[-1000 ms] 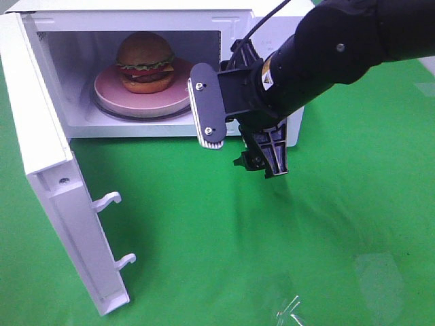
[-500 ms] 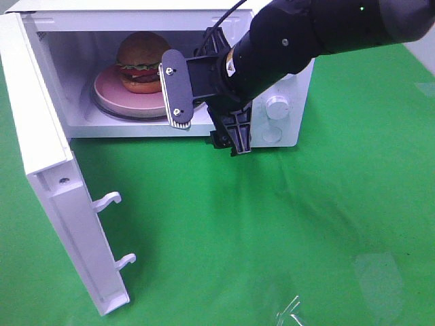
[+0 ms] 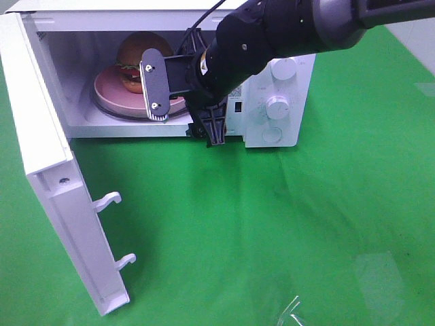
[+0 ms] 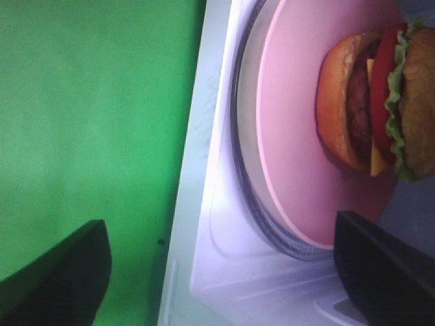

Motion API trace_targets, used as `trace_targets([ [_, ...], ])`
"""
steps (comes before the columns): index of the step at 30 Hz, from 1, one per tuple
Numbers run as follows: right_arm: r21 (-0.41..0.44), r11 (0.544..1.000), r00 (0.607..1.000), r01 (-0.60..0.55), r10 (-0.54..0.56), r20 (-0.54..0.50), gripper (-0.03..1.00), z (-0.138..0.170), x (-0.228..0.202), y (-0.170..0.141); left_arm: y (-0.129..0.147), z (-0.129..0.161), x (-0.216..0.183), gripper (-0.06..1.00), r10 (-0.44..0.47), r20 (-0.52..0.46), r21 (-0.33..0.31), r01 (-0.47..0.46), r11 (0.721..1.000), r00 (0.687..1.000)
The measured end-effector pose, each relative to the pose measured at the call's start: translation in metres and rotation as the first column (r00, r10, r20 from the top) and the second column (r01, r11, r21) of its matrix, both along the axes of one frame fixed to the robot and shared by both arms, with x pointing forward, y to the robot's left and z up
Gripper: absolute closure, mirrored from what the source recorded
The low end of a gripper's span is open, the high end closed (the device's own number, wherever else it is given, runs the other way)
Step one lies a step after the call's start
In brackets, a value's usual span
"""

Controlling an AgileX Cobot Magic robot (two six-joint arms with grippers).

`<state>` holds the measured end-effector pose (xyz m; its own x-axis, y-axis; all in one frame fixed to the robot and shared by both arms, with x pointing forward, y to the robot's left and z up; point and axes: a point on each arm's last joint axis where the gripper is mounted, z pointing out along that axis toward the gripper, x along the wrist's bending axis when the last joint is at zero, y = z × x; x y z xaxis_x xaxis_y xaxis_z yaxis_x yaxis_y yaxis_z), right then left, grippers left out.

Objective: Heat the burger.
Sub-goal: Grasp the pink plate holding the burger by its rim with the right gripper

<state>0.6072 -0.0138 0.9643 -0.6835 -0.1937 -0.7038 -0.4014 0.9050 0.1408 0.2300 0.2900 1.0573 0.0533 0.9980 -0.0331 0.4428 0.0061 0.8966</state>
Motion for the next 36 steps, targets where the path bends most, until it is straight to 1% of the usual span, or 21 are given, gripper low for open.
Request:
trace_targets([
  [2, 0.005, 1.0, 1.0, 0.005, -0.005, -0.002, 0.08, -0.007, 0.008, 0.006, 0.0, 0.0, 0.0, -0.05, 0.0, 0.0, 0.0, 0.0, 1.0, 1.0],
  [7, 0.011, 1.0, 1.0, 0.009, -0.009, -0.004, 0.09, -0.012, 0.013, 0.01, 0.0, 0.0, 0.0, -0.05, 0.0, 0.0, 0.0, 0.0, 1.0, 1.0],
  [11, 0.019, 1.0, 1.0, 0.015, -0.015, -0.009, 0.1, -0.021, 0.021, 0.017, 0.0, 0.0, 0.0, -0.05, 0.0, 0.0, 0.0, 0.0, 1.0, 1.0],
  [21, 0.013, 1.0, 0.999, 0.025, -0.025, -0.024, 0.12, -0.035, 0.033, 0.026, 0.0, 0.0, 0.0, -0.05, 0.0, 0.0, 0.0, 0.0, 1.0, 1.0],
  [28, 0.035, 0.999, 0.999, 0.037, -0.036, -0.033, 0.13, -0.046, 0.042, 0.034, 0.0, 0.0, 0.0, -0.05, 0.0, 0.0, 0.0, 0.0, 1.0, 1.0],
  [36, 0.034, 0.999, 0.999, 0.038, -0.036, -0.035, 0.15, -0.058, 0.048, 0.04, 0.0, 0.0, 0.0, -0.05, 0.0, 0.0, 0.0, 0.0, 1.0, 1.0],
])
